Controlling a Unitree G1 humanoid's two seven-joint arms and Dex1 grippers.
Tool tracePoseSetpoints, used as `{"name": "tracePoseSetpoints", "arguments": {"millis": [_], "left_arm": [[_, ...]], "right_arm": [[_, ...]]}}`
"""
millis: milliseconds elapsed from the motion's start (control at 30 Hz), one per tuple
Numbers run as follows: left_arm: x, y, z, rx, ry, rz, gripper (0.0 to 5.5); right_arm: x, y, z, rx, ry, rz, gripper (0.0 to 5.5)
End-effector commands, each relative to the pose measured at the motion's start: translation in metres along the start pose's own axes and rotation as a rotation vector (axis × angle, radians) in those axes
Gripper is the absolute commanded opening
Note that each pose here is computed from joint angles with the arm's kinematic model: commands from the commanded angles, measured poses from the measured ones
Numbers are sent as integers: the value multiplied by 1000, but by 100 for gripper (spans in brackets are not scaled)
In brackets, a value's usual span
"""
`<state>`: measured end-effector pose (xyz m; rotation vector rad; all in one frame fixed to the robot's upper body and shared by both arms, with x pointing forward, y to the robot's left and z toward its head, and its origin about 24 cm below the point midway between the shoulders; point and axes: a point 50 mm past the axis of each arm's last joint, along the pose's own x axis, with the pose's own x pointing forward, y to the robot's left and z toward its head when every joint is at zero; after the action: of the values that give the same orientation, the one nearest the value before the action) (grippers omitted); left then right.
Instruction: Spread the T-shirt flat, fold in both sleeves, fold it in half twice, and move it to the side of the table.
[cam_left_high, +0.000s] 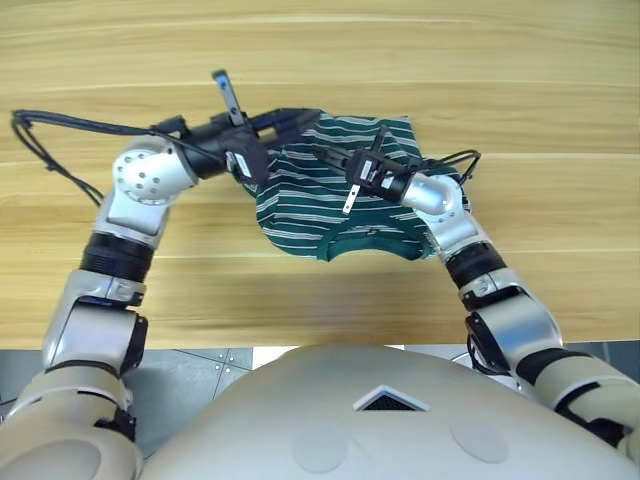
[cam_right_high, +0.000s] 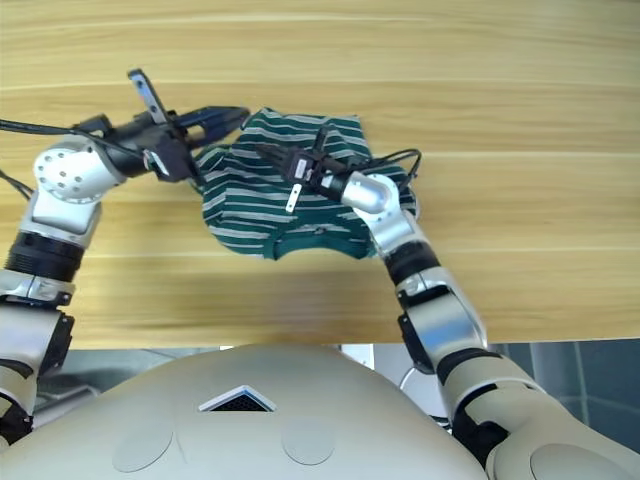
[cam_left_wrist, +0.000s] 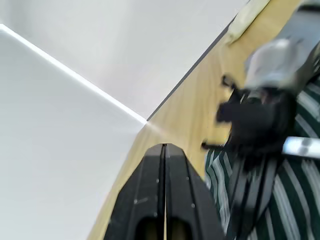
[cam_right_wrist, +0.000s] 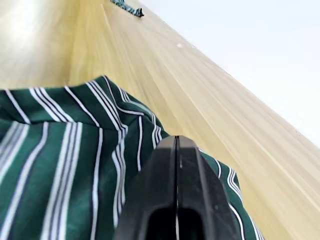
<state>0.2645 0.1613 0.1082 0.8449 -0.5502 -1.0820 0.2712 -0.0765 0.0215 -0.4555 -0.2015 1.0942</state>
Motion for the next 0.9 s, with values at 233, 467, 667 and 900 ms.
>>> {"name": "tracePoseSetpoints", "arguments": {"millis": [233,467,667,900], "left_arm": [[-29,-8,8,-74,10,-59,16],[-56,-40,22,-230,22,-259,124],[-70,-71,12,-236,171,-363,207],[-58,-100,-1,-172,239,-379,268]], "right_arm": [[-49,-50,28,-115,-20,-184,17],[-154,-61,35,-301,257,-168,136],[-213,-14,31,-284,465,82,217],[-226,18,29,-212,481,191,217]]}}
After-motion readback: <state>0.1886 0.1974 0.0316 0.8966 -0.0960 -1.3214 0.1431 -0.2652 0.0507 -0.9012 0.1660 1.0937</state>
